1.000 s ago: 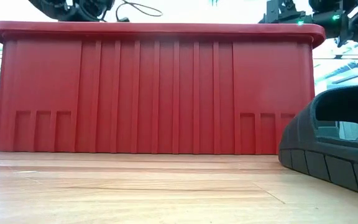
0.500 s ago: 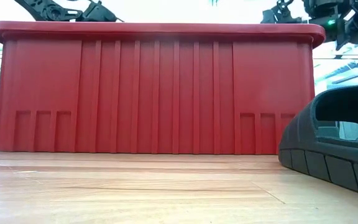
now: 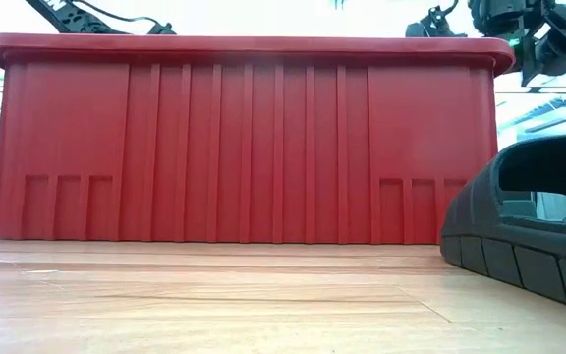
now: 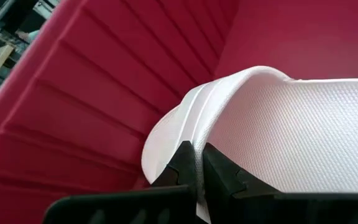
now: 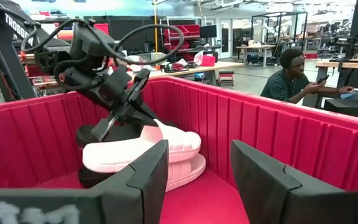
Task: Pick and place slides into bin
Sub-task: Put the pink slipper into the pink slipper
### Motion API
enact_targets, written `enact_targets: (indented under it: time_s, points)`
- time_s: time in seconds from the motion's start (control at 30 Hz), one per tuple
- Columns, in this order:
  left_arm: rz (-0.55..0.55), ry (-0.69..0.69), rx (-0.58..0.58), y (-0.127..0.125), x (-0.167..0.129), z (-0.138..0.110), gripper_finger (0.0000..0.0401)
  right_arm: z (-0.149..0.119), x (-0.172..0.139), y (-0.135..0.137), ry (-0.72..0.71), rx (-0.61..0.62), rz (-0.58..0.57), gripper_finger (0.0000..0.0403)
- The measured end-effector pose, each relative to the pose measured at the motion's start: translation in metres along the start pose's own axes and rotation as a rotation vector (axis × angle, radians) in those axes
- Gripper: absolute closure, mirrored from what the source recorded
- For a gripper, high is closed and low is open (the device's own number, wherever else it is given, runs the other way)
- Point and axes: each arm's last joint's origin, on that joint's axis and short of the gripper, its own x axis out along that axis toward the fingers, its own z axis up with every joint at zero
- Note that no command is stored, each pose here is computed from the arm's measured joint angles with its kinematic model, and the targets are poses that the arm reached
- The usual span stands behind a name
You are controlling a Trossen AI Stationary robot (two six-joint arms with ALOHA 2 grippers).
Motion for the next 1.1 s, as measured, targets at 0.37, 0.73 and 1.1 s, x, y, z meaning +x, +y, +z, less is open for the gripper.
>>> enact_targets:
  time_s: [0.37, 0.73, 1.1]
  points:
    - [-0.029, 0.032, 0.001, 0.007, 0.002, -0.008, 0.0397, -0.001, 0.001, 0.000, 0.006, 0.017, 0.000, 0.0238]
    - [-0.027, 0.056, 0.033, 0.009, 0.002, -0.012, 0.0398, -0.001, 0.001, 0.000, 0.007, 0.017, 0.000, 0.0238]
    - [-0.051, 0.104, 0.002, 0.009, 0.002, -0.017, 0.0383, -0.001, 0.001, 0.000, 0.007, 0.017, 0.001, 0.0238]
